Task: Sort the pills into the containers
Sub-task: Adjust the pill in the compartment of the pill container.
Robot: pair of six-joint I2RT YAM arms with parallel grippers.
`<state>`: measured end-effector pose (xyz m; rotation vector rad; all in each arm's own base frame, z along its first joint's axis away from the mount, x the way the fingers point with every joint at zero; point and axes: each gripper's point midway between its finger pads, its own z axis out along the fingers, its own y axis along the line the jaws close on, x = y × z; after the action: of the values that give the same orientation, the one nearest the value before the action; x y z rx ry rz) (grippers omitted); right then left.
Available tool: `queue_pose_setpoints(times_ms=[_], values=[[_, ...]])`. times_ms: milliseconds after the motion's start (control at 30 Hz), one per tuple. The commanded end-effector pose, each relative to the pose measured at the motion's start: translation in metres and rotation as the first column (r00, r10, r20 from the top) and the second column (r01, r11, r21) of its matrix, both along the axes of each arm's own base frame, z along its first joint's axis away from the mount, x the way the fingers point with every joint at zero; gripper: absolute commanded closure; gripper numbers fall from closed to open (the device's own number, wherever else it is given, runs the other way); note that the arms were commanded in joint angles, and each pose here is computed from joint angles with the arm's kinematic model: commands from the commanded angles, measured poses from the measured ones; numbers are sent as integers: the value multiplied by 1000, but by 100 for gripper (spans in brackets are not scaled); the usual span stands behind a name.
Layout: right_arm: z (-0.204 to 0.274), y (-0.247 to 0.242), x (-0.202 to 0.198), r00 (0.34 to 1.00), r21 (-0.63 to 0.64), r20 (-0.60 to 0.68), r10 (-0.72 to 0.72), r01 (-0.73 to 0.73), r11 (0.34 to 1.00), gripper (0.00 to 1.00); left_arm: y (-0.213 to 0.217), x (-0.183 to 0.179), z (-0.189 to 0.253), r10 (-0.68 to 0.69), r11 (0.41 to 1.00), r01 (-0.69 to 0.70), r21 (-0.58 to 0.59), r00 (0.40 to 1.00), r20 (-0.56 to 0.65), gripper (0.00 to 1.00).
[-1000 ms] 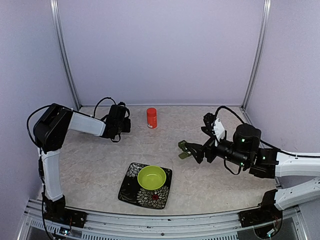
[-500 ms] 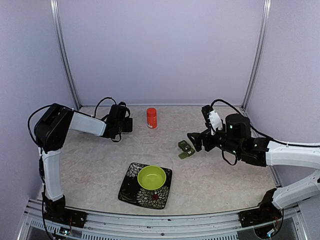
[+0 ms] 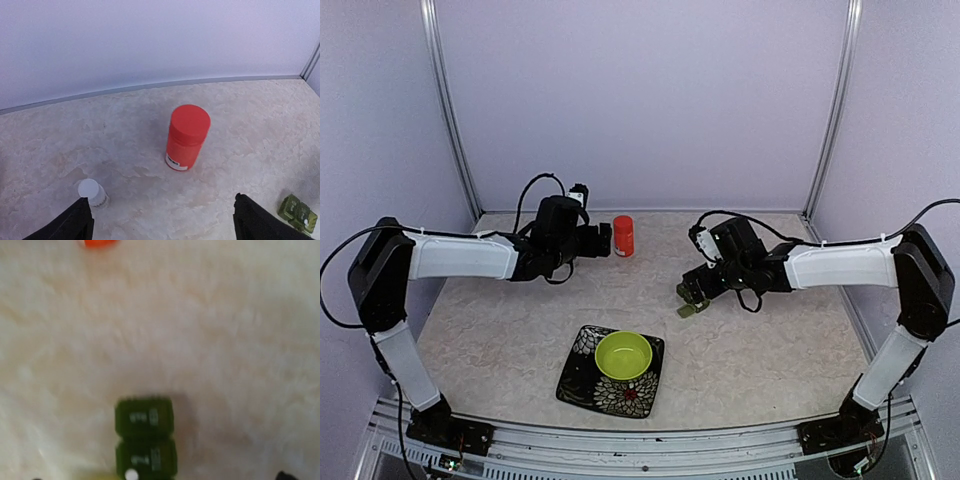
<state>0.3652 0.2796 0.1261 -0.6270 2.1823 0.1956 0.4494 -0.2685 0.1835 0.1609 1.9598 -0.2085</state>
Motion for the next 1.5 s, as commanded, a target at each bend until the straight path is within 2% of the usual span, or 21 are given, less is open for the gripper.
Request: queue_pose_setpoints(times_ms=[0,167,467,1467], values=[[-14,-9,3,999,-59,-31,-33,31,998,0,-6,-28,-11,-23,1000,23,13,999,-44,1],[-31,-15,9,998,-102,-41,-57,53,993,0,-12,-47,-13,-47,999,48,15,998,-50,1],[-50,-19,20,996,-137,-41,-81,75,988,0,-20,-61,-22,-72,997,73,12,995,-70,1],[-55,-23,32,995,-122,-28,-98,93,988,0,-32,-64,-32,-83,996,84,9,993,-86,1]])
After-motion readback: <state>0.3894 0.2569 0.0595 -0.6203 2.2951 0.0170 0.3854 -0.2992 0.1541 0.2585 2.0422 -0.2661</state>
